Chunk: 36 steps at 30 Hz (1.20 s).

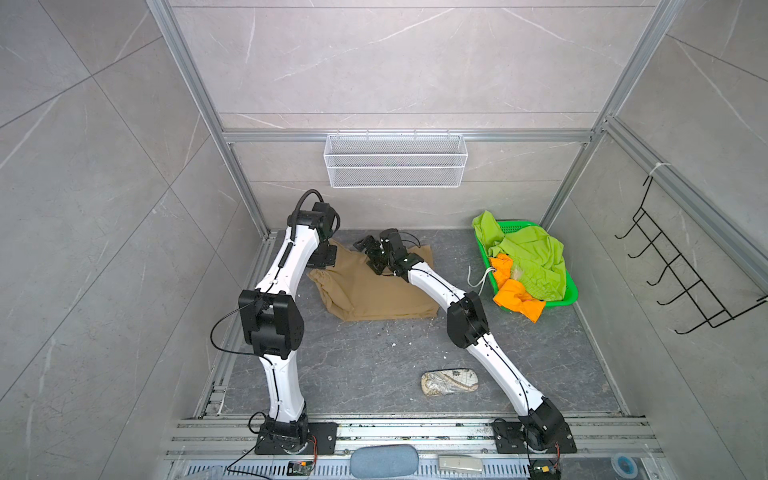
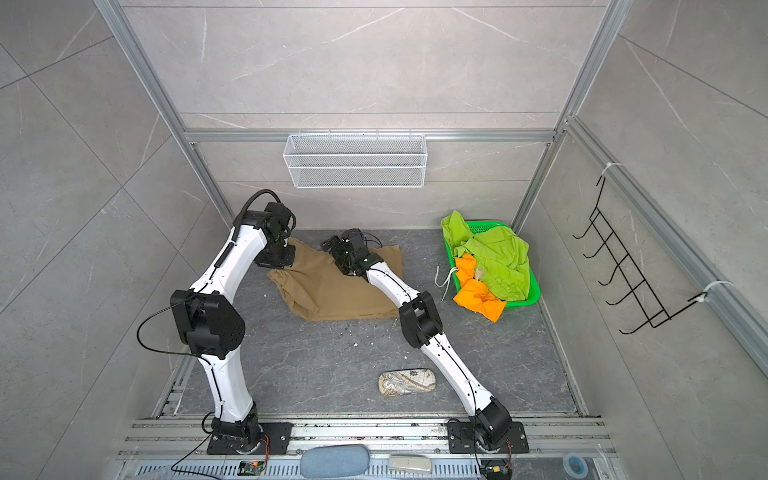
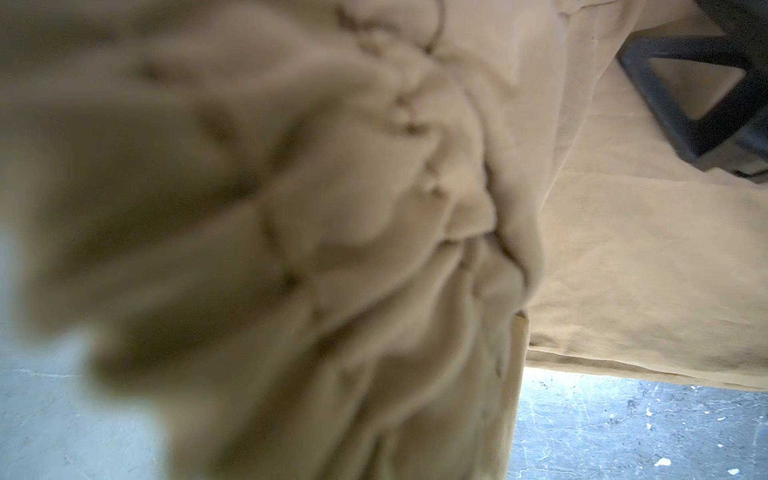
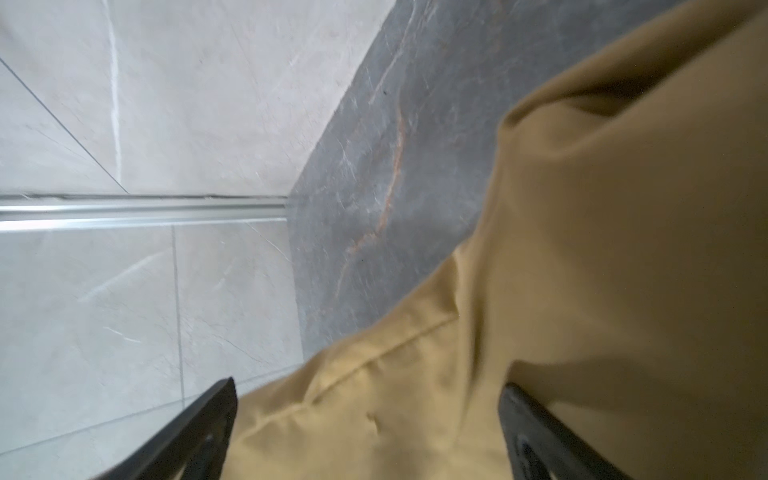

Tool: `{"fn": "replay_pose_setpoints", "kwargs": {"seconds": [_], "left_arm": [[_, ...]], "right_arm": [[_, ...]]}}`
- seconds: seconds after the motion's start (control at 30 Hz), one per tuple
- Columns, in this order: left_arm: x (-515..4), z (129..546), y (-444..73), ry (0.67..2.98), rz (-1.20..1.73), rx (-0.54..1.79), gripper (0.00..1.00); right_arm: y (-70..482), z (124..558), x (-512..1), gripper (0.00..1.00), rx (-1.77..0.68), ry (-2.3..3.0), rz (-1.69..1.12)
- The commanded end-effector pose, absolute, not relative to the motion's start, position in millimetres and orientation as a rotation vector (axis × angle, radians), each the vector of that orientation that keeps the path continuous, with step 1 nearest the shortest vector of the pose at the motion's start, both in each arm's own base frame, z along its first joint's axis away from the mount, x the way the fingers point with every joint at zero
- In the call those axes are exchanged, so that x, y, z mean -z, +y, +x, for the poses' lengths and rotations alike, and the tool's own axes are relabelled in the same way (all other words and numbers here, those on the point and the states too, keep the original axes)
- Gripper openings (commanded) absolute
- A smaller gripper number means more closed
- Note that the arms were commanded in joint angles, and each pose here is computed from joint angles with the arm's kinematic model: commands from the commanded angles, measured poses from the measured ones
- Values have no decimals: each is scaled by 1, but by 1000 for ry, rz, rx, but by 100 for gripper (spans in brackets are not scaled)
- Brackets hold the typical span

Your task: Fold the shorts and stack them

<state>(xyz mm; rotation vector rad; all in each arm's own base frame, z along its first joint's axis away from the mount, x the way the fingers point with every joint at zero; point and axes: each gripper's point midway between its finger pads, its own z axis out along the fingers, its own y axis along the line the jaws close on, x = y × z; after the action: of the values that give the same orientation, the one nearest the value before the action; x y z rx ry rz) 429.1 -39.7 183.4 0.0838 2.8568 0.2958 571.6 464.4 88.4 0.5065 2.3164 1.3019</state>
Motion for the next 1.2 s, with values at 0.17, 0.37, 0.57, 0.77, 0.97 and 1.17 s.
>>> {"fn": "replay_pose_setpoints", "kwargs": {"seconds": [0.17,0.37,0.57,0.77,0.97,1.17], "left_arm": [[-214,419,-16,2795,65,-428,0],[-216,412,-7,2790,63,-471,0],[-223,408,5,2772,63,-555,0],[-229,403,5,2775,62,-544,0],[-234,402,-7,2803,55,-476,0],[-243,405,-32,2796,71,-408,0]], "right_arm": [[382,500,-161,99,-1080,2460,188],[284,433,-117,99,-727,2636,38],[255,395,-77,99,-591,2740,-26],[280,368,-50,99,-626,2792,-74],[323,340,-37,99,-651,2816,-145],[351,322,-28,99,-704,2835,-145]]}}
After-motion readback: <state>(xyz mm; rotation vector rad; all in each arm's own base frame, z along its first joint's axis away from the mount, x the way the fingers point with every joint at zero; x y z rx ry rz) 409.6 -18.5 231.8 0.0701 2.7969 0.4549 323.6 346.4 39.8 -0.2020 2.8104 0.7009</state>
